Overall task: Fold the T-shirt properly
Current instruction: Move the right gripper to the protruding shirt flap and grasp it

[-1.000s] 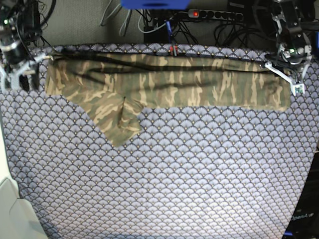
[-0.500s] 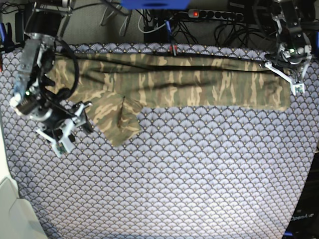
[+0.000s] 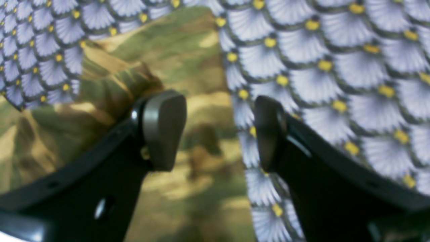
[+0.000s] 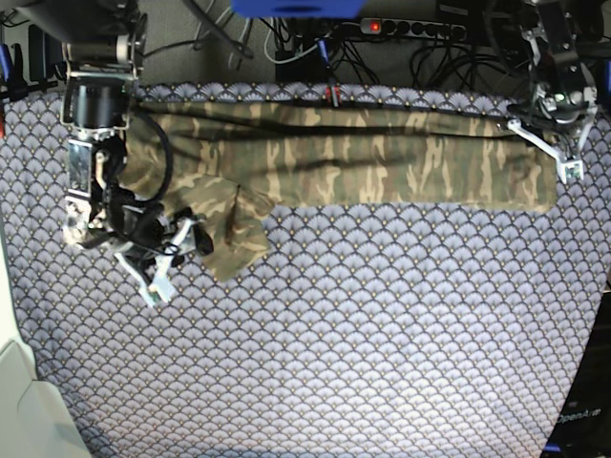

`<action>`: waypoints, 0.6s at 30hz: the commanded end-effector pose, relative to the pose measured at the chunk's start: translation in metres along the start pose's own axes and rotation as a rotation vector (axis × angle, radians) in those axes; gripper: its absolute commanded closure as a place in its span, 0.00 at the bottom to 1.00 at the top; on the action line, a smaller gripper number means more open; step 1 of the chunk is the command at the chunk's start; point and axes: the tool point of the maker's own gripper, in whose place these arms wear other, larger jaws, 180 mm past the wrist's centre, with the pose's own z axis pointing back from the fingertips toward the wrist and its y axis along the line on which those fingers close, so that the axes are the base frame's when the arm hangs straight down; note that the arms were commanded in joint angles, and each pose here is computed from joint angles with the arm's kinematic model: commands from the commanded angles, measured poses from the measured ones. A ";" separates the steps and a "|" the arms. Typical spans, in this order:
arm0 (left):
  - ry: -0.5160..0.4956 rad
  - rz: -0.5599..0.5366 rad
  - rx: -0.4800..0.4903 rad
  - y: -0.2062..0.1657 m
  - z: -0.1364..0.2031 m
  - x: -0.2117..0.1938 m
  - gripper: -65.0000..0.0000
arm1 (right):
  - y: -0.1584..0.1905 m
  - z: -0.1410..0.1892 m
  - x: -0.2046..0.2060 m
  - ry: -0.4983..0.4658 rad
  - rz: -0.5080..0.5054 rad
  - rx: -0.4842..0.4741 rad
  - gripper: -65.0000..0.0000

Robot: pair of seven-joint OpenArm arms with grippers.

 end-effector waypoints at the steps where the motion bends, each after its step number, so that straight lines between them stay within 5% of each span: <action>1: -0.039 -0.011 0.022 0.007 0.003 0.014 0.65 | -0.006 0.004 0.024 -0.060 0.011 -0.005 0.43; 13: -0.038 0.012 0.014 0.003 0.002 0.031 0.65 | 0.008 -0.013 0.015 -0.036 -0.031 0.043 0.44; 18: -0.049 0.016 0.012 0.002 0.002 0.036 0.65 | 0.014 -0.016 -0.005 -0.007 -0.049 0.053 0.57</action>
